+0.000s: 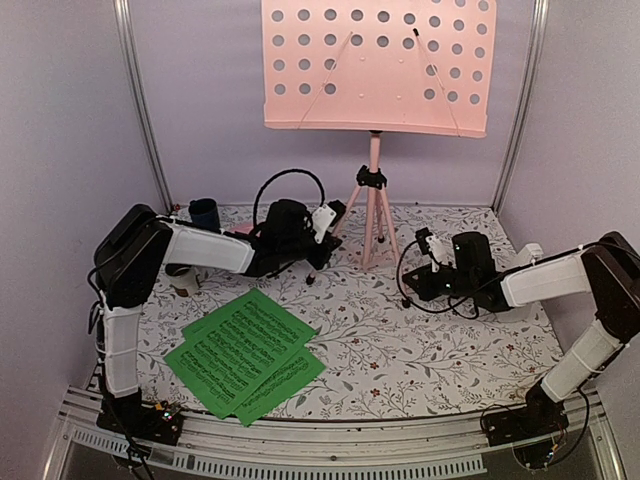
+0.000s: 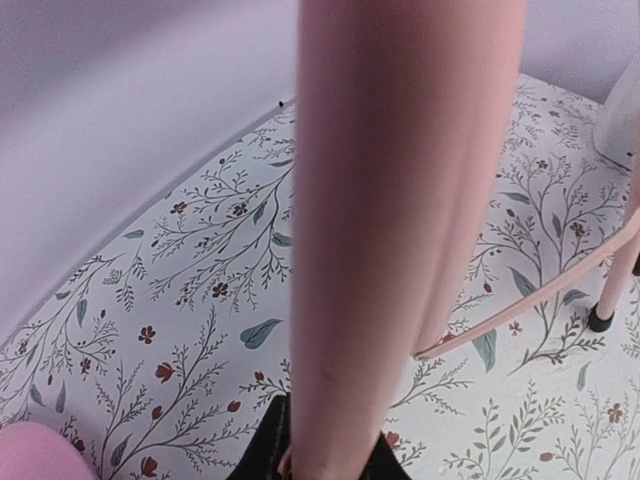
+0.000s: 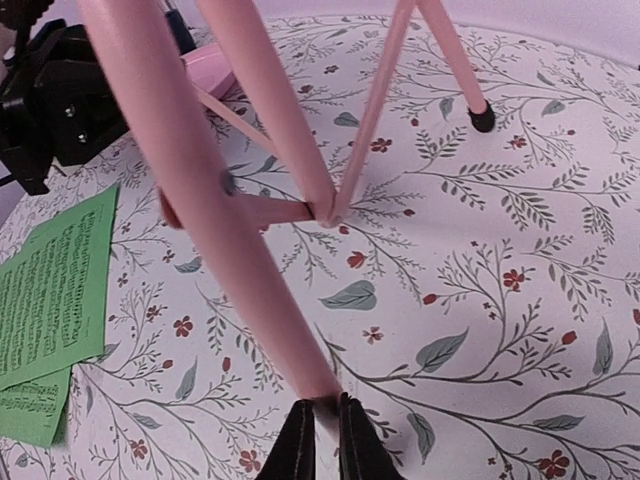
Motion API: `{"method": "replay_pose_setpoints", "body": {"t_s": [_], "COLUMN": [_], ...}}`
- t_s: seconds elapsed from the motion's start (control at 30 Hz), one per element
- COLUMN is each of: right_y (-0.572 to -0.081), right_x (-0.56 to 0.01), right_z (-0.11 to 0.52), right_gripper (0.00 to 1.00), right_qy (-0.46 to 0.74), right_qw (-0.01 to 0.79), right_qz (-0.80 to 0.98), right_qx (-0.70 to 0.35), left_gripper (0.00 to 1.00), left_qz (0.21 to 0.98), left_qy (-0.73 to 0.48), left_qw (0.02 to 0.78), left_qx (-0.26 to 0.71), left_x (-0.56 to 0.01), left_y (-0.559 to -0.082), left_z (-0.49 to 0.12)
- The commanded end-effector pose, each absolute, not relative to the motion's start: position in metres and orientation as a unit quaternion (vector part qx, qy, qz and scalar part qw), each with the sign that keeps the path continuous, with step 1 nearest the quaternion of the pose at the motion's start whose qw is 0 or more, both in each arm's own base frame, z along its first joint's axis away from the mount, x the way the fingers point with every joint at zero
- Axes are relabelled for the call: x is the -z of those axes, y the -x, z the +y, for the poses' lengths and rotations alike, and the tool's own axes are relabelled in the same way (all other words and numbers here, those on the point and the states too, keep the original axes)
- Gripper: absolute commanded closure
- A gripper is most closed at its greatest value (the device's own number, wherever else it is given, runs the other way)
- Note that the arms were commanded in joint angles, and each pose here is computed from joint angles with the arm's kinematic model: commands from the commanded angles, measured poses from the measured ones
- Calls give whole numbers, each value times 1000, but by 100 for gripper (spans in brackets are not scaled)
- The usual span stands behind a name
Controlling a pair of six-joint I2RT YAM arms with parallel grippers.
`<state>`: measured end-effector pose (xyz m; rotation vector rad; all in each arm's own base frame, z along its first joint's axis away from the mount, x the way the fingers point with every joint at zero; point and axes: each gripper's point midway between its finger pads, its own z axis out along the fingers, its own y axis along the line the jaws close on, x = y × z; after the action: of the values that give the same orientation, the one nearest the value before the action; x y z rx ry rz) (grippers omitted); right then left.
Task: Set up the instrument practice props
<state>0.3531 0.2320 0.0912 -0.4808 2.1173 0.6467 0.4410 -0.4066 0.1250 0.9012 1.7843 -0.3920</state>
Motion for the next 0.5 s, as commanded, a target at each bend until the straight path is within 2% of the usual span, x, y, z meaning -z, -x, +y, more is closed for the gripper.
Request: {"method": "replay_pose_setpoints", "body": {"t_s": [0.0, 0.33, 0.4, 0.47], "right_y": [-361, -347, -342, -338], "right_x": [-67, -75, -81, -87], "right_z": [201, 204, 208, 208], "right_gripper": [100, 98, 87, 74], "right_qy": [142, 159, 168, 171], "right_qw": [401, 401, 404, 409], "right_qz": [879, 871, 864, 859], "right_qx": [-215, -236, -250, -256], "left_gripper": [100, 99, 88, 72], "left_qz": [765, 767, 770, 773], "left_qy": [-363, -377, -377, -373], "left_qw": [511, 501, 497, 494], "left_qx": [147, 135, 135, 138], "left_x": [-115, -113, -112, -113], "left_y": [-444, -425, -423, -423], "left_z": [-395, -402, -402, -401]}}
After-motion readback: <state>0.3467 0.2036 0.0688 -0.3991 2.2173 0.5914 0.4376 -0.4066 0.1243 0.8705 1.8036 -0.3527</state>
